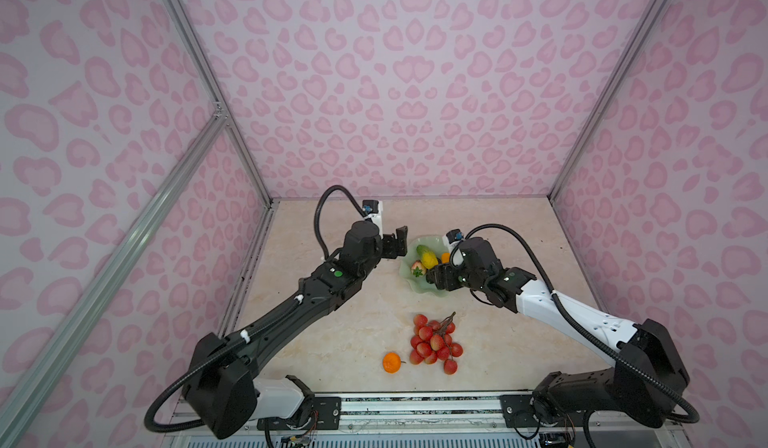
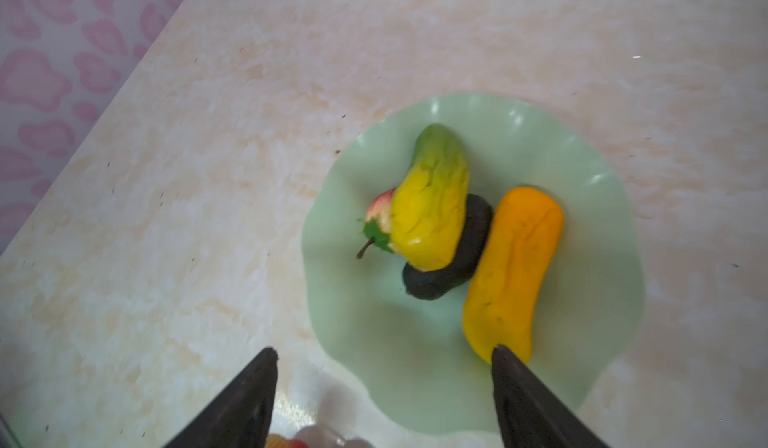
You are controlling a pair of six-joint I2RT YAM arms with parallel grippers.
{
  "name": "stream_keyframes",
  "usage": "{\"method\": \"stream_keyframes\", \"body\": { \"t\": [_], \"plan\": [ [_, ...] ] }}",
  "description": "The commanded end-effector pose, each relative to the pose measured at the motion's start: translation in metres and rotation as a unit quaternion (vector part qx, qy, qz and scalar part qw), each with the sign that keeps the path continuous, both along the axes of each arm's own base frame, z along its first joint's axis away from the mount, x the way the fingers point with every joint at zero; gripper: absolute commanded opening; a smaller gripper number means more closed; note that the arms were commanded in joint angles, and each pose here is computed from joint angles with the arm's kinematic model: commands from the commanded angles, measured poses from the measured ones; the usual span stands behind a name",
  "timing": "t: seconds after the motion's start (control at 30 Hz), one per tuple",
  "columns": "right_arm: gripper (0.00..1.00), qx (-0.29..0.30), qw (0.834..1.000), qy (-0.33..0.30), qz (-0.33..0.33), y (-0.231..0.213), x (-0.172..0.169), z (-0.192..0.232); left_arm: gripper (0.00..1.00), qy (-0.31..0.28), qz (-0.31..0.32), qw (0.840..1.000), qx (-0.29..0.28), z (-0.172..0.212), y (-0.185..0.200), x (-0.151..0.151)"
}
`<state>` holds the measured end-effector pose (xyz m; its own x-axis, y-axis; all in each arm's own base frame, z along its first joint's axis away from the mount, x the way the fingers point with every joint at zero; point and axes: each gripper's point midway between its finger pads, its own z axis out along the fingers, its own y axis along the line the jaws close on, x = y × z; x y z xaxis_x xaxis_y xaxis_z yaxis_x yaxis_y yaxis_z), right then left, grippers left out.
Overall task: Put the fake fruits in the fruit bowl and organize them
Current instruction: 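Grasp the small orange with the right gripper while the left arm retracts, then place the orange in the bowl with the right gripper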
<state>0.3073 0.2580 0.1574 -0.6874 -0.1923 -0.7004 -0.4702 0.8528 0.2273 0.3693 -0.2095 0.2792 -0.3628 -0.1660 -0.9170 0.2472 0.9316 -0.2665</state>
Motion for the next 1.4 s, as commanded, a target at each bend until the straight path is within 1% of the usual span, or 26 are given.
{"method": "stream_keyframes", "body": {
  "t": [0.0,0.07,0.17,0.3,0.37,0.5,0.63,0.67,0.8,0.9,0.97,1.03,1.1,1.17,1.27,1.33,1.37],
  "plan": [
    [0.79,-0.051,0.991,0.010,0.123,0.033,-0.043,-0.019,0.97,-0.036,0.106,0.993,-0.032,0.004,0.063,-0.008],
    [0.77,-0.069,0.979,0.016,0.191,0.056,-0.073,-0.029,0.99,-0.017,0.148,0.988,-0.051,-0.017,0.098,-0.018],
    [0.75,-0.093,0.955,0.025,0.280,0.083,-0.119,-0.043,1.00,0.006,0.186,0.980,-0.078,-0.046,0.132,-0.035],
    [0.73,-0.121,0.923,0.043,0.363,0.103,-0.167,-0.070,0.99,0.017,0.220,0.971,-0.088,-0.070,0.156,-0.056],
    [0.72,-0.131,0.911,0.049,0.387,0.108,-0.183,-0.080,0.99,0.022,0.230,0.969,-0.090,-0.077,0.163,-0.063],
    [0.71,-0.149,0.900,0.060,0.404,0.112,-0.195,-0.099,0.98,0.032,0.245,0.965,-0.088,-0.087,0.174,-0.075],
    [0.69,-0.163,0.895,0.069,0.409,0.118,-0.197,-0.113,0.97,0.034,0.253,0.963,-0.081,-0.090,0.181,-0.084],
    [0.67,-0.165,0.894,0.072,0.410,0.119,-0.197,-0.116,0.97,0.032,0.254,0.963,-0.082,-0.090,0.181,-0.085],
    [0.52,-0.170,0.891,0.080,0.413,0.124,-0.197,-0.124,0.97,0.030,0.261,0.961,-0.083,-0.093,0.187,-0.092],
    [0.37,-0.165,0.894,0.074,0.410,0.130,-0.193,-0.120,0.97,0.032,0.264,0.960,-0.088,-0.098,0.189,-0.097],
    [0.27,-0.152,0.904,0.072,0.394,0.134,-0.185,-0.111,0.96,0.032,0.266,0.959,-0.090,-0.100,0.190,-0.099],
    [0.20,-0.108,0.921,0.078,0.366,0.138,-0.169,-0.094,0.96,0.031,0.270,0.958,-0.089,-0.099,0.192,-0.101],
    [0.18,-0.060,0.940,0.079,0.327,0.136,-0.143,-0.076,0.96,0.025,0.271,0.958,-0.092,-0.097,0.194,-0.103],
    [0.18,-0.024,0.959,0.066,0.275,0.125,-0.109,-0.054,0.96,0.018,0.263,0.960,-0.097,-0.094,0.192,-0.104],
    [0.18,-0.013,0.982,0.032,0.186,0.094,-0.055,-0.030,0.96,0.011,0.256,0.961,-0.101,-0.090,0.190,-0.105],
    [0.19,-0.012,0.991,0.019,0.129,0.068,-0.024,-0.022,0.96,0.011,0.252,0.963,-0.097,-0.089,0.189,-0.105],
    [0.19,-0.013,0.994,0.019,0.111,0.058,-0.015,-0.023,0.96,0.011,0.251,0.963,-0.095,-0.090,0.189,-0.105]
  ]
}}
